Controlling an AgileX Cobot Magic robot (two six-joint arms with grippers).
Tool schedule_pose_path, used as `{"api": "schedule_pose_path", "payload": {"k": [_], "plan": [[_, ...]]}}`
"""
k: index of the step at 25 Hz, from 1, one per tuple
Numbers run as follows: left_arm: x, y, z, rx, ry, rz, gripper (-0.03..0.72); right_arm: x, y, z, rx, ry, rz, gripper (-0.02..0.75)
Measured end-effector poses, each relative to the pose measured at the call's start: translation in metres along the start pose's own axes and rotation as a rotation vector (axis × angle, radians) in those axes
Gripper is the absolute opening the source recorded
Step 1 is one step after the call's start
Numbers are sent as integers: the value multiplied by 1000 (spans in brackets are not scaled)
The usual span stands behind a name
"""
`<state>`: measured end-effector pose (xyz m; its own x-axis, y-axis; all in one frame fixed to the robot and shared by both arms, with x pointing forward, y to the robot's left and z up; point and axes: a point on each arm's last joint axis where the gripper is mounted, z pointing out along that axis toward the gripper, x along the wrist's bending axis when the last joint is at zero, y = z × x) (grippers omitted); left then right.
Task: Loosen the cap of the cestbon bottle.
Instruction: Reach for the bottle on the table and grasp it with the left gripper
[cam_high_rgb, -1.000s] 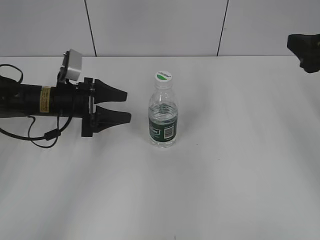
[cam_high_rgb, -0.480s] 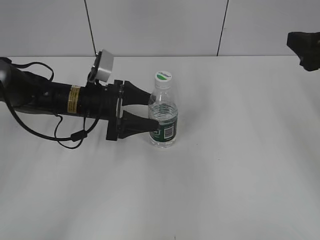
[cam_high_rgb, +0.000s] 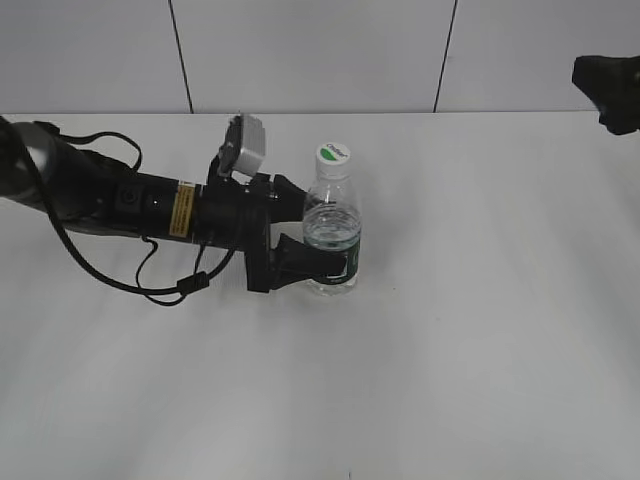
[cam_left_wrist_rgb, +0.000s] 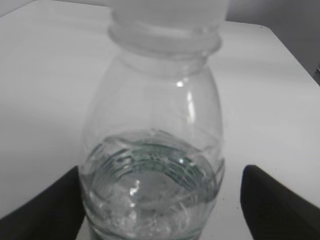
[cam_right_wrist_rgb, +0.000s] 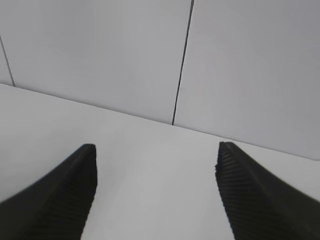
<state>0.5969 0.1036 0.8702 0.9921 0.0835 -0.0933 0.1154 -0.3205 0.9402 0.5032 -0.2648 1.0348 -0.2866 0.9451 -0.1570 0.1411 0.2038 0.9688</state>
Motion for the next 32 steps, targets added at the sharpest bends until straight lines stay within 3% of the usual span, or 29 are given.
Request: {"api": "schedule_pose_path", "payload": {"k": [9, 15, 19, 24, 32], "plan": [[4, -19, 9, 24, 6, -44, 556, 1, 8, 3, -3, 35, -2, 569], [6, -20, 9, 39, 24, -43, 443, -2, 10, 4, 30, 18, -3, 569], [6, -20, 9, 41, 26, -41, 426, -6, 14, 8, 51, -2, 15, 569], [6, -20, 9, 41, 26, -41, 426, -4, 9, 23, 196, -19, 19, 569], [6, -20, 9, 41, 26, -41, 426, 22, 40, 48, 414, -68, -1, 569]]}}
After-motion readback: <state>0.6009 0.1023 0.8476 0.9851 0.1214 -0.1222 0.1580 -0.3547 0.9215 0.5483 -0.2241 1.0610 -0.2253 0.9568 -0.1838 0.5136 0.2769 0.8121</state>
